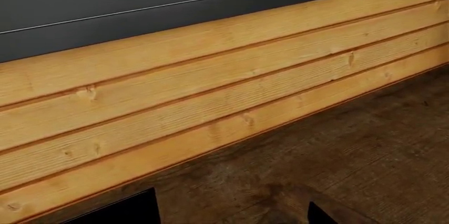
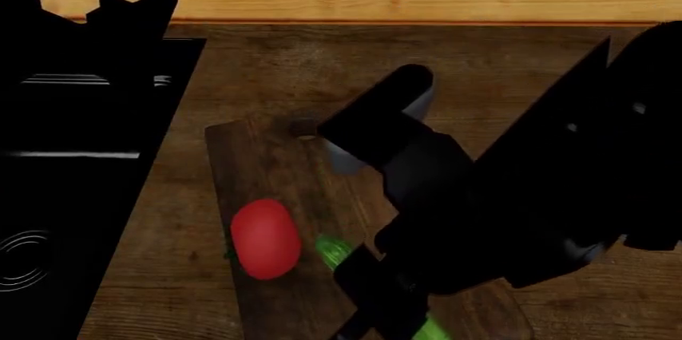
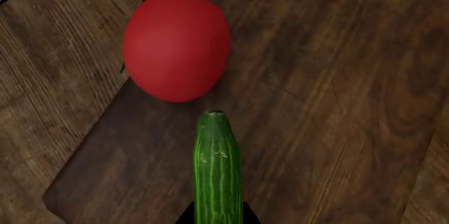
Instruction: Pick the vegetables from the sink and place them on the cutting board.
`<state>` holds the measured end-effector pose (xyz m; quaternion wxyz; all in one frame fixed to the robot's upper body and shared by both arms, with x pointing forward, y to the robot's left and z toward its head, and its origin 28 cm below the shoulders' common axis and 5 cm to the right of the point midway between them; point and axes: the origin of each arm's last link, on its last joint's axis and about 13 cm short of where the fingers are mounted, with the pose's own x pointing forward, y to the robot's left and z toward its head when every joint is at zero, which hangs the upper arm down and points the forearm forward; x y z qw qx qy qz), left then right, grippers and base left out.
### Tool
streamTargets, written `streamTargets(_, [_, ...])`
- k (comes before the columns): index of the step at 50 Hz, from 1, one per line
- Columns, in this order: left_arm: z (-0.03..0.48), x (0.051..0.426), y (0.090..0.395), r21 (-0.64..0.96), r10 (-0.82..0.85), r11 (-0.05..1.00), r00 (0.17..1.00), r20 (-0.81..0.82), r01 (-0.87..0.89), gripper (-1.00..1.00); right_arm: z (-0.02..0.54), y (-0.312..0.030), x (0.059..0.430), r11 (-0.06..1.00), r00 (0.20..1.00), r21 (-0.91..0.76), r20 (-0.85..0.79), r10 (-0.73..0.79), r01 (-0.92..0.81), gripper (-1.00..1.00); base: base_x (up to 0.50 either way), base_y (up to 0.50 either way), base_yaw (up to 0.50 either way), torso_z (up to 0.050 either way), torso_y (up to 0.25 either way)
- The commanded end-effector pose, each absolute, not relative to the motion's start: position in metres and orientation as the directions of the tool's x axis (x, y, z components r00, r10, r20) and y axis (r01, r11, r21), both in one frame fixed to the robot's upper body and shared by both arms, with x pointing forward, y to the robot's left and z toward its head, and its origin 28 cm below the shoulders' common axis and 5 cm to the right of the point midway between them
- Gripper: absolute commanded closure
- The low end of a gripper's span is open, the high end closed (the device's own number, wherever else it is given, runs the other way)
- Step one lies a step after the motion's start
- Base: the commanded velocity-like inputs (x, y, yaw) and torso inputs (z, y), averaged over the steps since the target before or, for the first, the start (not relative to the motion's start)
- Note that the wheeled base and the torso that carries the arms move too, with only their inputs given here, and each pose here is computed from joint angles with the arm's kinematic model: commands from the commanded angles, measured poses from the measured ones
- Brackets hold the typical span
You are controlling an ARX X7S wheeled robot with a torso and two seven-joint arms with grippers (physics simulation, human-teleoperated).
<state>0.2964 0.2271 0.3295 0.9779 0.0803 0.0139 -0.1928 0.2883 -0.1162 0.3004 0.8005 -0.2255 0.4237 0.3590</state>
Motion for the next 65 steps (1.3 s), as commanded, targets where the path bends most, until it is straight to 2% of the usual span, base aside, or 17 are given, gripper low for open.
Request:
streamTargets(1, [0.33,0.296,0.227,0.153,-0.374,0.913,0.926,-0.059,0.378,-1.0,0.292,-0.115,0.286,0.639,0.374,-0.048,-0.843,0.386,-0.768,1.0,0.0,0.0,0.0,0.0,0.0])
streamTargets(25, [0.329,0.296,0.227,0.15,-0.371,0.914,0.927,-0.061,0.376,-1.0,0.281,-0.113,0.284,0.626,0.348,-0.035,-0.855,0.384,-0.779,1.0,0.0,0.0,0.0,0.0,0.0])
streamTargets(26, [0.329,0.296,0.228,0.151,-0.371,0.914,0.927,-0.061,0.376,-1.0,0.282,-0.113,0.283,0.623,0.346,-0.035,-0.856,0.385,-0.781,-1.0,0.0,0.0,0.0,0.0,0.0])
streamTargets(42, [0.33,0.296,0.227,0.152,-0.369,0.915,0.927,-0.06,0.374,-1.0,0.294,-0.115,0.284,0.628,0.37,-0.052,-0.844,0.388,-0.777,-1.0,0.0,0.0,0.0,0.0,0.0])
streamTargets(55, [0.33,0.297,0.229,0.152,-0.364,0.917,0.93,-0.054,0.368,-1.0,0.338,-0.125,0.279,0.645,0.455,-0.097,-0.787,0.417,-0.758,-1.0,0.0,0.0,0.0,0.0,0.0])
streamTargets(59, [0.332,0.298,0.228,0.154,-0.363,0.918,0.93,-0.052,0.366,-1.0,0.351,-0.129,0.276,0.665,0.502,-0.114,-0.751,0.429,-0.738,-1.0,0.0,0.0,0.0,0.0,0.0])
streamTargets(65, [0.337,0.299,0.227,0.152,-0.357,0.923,0.934,0.006,0.352,-1.0,0.362,-0.132,0.281,0.728,0.633,-0.174,-0.649,0.422,-0.663,-1.0,0.0,0.0,0.0,0.0,0.0])
